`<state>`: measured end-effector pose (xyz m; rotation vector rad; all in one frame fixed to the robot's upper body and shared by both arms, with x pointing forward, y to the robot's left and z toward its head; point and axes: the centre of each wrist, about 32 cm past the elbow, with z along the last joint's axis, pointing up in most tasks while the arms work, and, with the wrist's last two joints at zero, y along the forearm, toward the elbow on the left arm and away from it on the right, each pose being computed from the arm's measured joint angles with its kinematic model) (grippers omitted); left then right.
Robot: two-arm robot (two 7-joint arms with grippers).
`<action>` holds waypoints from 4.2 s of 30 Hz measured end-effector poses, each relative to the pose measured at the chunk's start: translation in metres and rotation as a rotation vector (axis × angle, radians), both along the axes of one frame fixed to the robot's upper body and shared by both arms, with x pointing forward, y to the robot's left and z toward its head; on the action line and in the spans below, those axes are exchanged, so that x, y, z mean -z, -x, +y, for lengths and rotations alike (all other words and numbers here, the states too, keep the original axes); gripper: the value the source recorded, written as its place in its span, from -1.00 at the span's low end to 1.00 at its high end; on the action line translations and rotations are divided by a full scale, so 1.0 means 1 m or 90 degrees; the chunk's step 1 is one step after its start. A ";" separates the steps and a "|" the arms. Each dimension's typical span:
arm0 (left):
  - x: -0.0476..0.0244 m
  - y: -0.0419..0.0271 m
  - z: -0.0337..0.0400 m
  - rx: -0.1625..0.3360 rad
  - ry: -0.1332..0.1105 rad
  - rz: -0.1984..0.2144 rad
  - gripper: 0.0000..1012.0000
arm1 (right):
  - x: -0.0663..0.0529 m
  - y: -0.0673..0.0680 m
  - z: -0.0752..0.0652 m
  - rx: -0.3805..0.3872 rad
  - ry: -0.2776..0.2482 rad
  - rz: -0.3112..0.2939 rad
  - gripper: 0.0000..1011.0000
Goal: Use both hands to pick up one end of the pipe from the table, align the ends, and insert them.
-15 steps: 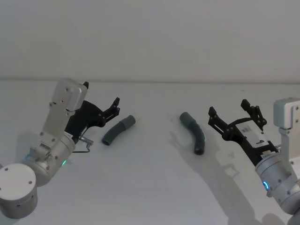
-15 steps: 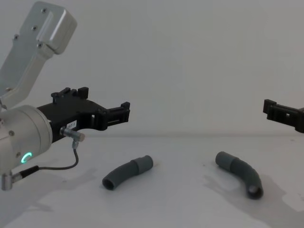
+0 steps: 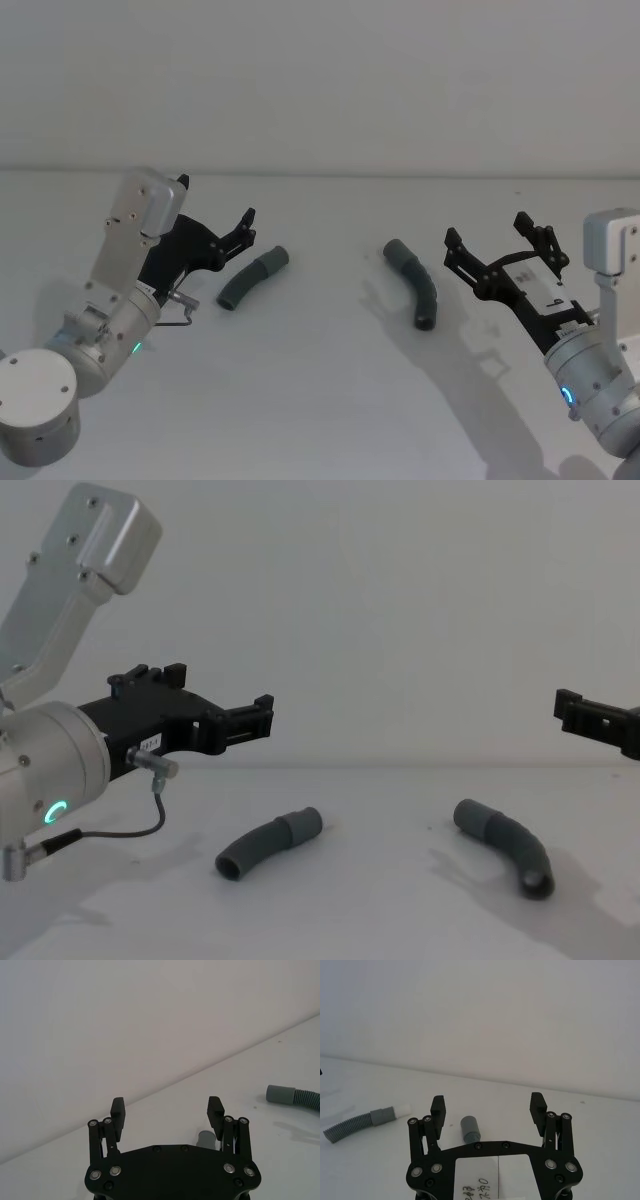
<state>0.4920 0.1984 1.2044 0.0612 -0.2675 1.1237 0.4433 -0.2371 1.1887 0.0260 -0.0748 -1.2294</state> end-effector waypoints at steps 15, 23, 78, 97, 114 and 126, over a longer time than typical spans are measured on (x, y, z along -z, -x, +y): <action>0.0000 -0.0001 0.0000 0.001 0.000 0.001 0.98 | 0.000 0.000 0.000 0.000 0.000 0.000 0.98; -0.0020 -0.0030 0.0034 0.021 -0.015 0.024 0.98 | 0.000 0.000 0.000 0.000 0.000 0.000 0.98; -0.0355 -0.0745 0.0146 0.154 -0.146 0.334 0.98 | 0.000 0.000 0.000 0.000 0.000 0.000 0.98; -0.0370 -0.0956 0.0026 0.153 -0.144 0.375 0.98 | 0.000 0.000 0.000 0.000 0.000 0.000 0.98; -0.0384 -0.1083 -0.0047 0.157 -0.154 0.392 0.98 | 0.000 0.000 0.000 0.000 0.000 0.000 0.98; -0.0381 -0.1144 -0.0080 0.164 -0.153 0.407 0.98 | 0.000 0.000 0.000 0.000 0.000 0.000 0.98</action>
